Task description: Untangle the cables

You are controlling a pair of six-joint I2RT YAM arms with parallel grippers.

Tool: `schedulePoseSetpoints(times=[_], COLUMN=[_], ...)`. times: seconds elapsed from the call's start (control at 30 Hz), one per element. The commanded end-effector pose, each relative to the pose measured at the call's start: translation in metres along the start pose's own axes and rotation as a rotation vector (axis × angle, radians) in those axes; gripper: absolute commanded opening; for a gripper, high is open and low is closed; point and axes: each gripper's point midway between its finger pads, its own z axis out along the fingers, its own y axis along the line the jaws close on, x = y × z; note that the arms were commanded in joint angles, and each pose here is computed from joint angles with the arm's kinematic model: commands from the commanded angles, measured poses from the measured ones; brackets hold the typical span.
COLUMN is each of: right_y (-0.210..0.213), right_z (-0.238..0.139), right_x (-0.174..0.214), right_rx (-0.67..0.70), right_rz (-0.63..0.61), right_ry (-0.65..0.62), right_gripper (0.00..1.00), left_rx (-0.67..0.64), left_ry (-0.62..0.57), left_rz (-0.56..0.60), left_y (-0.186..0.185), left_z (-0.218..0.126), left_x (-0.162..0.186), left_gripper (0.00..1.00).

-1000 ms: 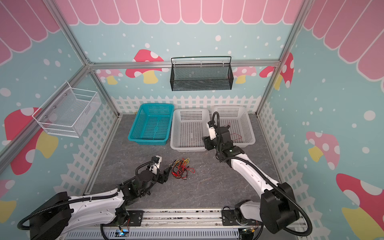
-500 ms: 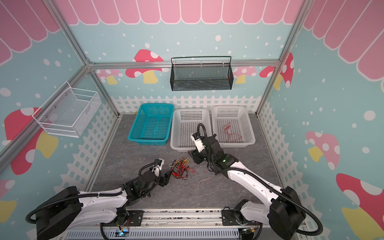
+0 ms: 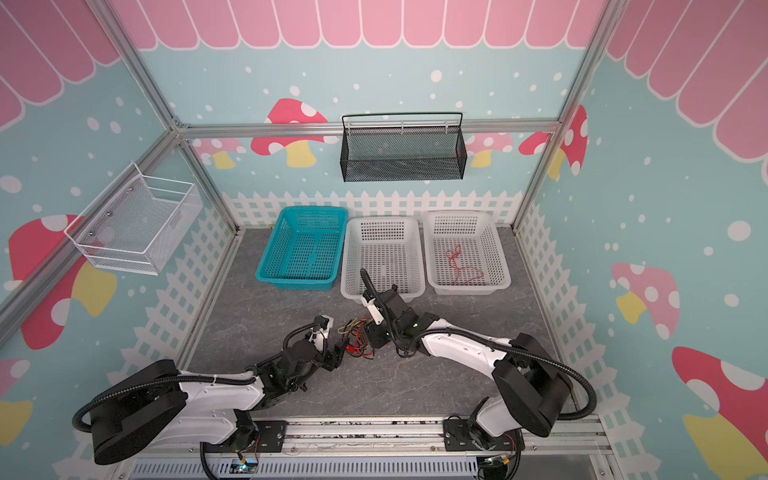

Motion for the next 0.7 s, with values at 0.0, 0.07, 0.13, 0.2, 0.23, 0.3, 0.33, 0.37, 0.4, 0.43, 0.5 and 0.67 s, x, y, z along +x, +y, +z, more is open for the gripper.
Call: schedulePoseSetpoints(times=[0.0,0.07,0.13,0.2,0.23,0.3,0.33,0.37,0.4,0.43,0.5,0.67], right_y=[0.011,0.015,0.02,0.021,0.021,0.02,0.02,0.019,0.019,0.019,0.018,0.019], right_z=[0.0,0.0,0.001,0.004,0.006,0.009,0.01,0.012,0.012,0.014,0.015,0.013], right_x=[-0.017,-0.02,-0.022,-0.021,-0.019,-0.017,-0.015,-0.014,-0.013,-0.012,-0.011,-0.013], right_rx=[-0.04,-0.058,-0.075,-0.079,-0.078,-0.073,-0.071,-0.069,-0.069,-0.069,-0.065,-0.064], right_rz=[0.03,0.03,0.026,0.024,0.023,0.025,0.026,0.029,0.031,0.032,0.036,0.031], right_ry=[-0.054,-0.064,-0.067,-0.06,-0.052,-0.039,-0.033,-0.031,-0.028,-0.022,-0.021,-0.032], right_gripper=[0.57,0.57,0.56,0.52,0.49,0.44,0.43,0.4,0.38,0.35,0.26,0.0], left_rx=[0.012,0.01,0.01,0.01,0.01,0.011,0.012,0.011,0.012,0.013,0.012,0.003], left_ry=[-0.055,-0.055,-0.055,-0.055,-0.054,-0.054,-0.056,-0.055,-0.056,-0.056,-0.06,-0.065], left_rz=[-0.044,-0.043,-0.042,-0.041,-0.041,-0.04,-0.041,-0.042,-0.042,-0.041,-0.042,-0.039], left_y=[-0.005,-0.005,-0.005,-0.005,-0.005,-0.006,-0.006,-0.006,-0.006,-0.006,-0.005,-0.004], left_z=[0.004,0.006,0.007,0.007,0.008,0.008,0.008,0.008,0.007,0.007,0.006,0.006], left_x=[-0.017,-0.017,-0.017,-0.016,-0.016,-0.016,-0.016,-0.016,-0.017,-0.017,-0.018,-0.019], left_gripper=[0.68,0.66,0.64,0.63,0.61,0.6,0.6,0.59,0.58,0.57,0.53,0.5])
